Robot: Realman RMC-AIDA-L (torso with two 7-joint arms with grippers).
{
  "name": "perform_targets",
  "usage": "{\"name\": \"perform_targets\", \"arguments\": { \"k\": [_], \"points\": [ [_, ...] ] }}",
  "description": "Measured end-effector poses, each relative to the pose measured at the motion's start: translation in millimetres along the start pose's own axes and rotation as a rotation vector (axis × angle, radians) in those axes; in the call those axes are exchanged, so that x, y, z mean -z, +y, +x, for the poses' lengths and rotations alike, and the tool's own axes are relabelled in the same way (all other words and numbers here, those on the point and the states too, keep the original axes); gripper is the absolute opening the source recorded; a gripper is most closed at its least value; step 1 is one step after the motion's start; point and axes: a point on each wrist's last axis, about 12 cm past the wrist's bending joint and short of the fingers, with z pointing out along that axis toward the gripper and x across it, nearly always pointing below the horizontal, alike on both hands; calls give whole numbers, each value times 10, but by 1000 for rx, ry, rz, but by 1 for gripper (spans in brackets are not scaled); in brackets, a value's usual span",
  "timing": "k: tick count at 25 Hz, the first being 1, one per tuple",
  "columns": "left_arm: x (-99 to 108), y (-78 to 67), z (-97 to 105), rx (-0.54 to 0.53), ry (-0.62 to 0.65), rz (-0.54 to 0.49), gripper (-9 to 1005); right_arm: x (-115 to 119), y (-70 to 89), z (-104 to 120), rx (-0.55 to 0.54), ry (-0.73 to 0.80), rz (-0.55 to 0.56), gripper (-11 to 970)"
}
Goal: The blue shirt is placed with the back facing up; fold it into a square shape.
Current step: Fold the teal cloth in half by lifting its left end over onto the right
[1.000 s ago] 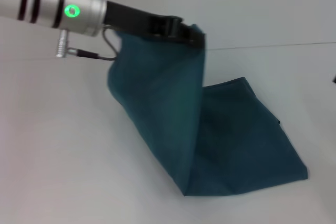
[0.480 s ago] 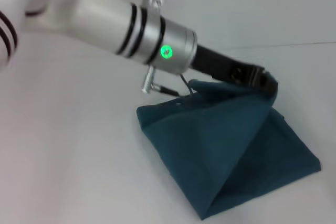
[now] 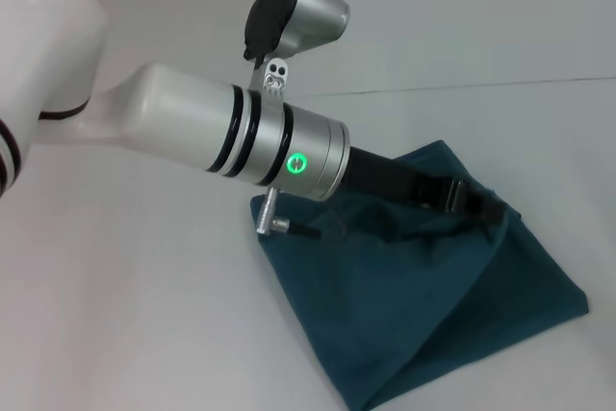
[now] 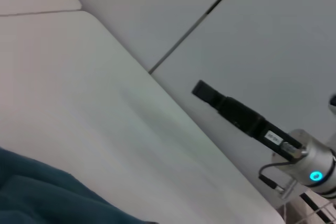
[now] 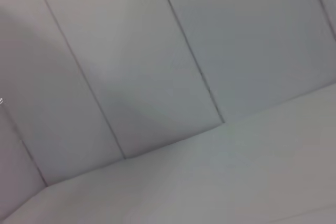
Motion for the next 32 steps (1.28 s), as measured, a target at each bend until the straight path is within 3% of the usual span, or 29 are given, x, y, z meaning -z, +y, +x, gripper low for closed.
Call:
{"name": "perform_targets", "arguments": {
  "k": [6, 11, 14, 19, 23, 29, 32],
  "points": [
    [-20, -23, 76, 3, 6, 31, 162, -136, 69, -44, 29, 69, -49, 0],
    [-39, -49, 77, -2, 16, 41, 397, -169, 86, -59, 29, 68, -59, 1],
    [-27, -90, 38, -14, 7, 56, 641, -173, 86, -71, 30, 67, -61, 1],
    [75, -129, -41, -40, -19, 65, 743, -168, 84, -124, 45, 77, -69, 2],
    [303, -112, -91, -73, -87, 50, 824, -190, 131, -258, 88, 119, -102, 6],
    [878, 107, 32, -23, -267, 6, 882, -272, 271, -582, 161, 205, -161, 22],
    [954, 142, 122, -1, -269, 21, 886, -349, 324, -742, 183, 234, -163, 30]
  ]
}}
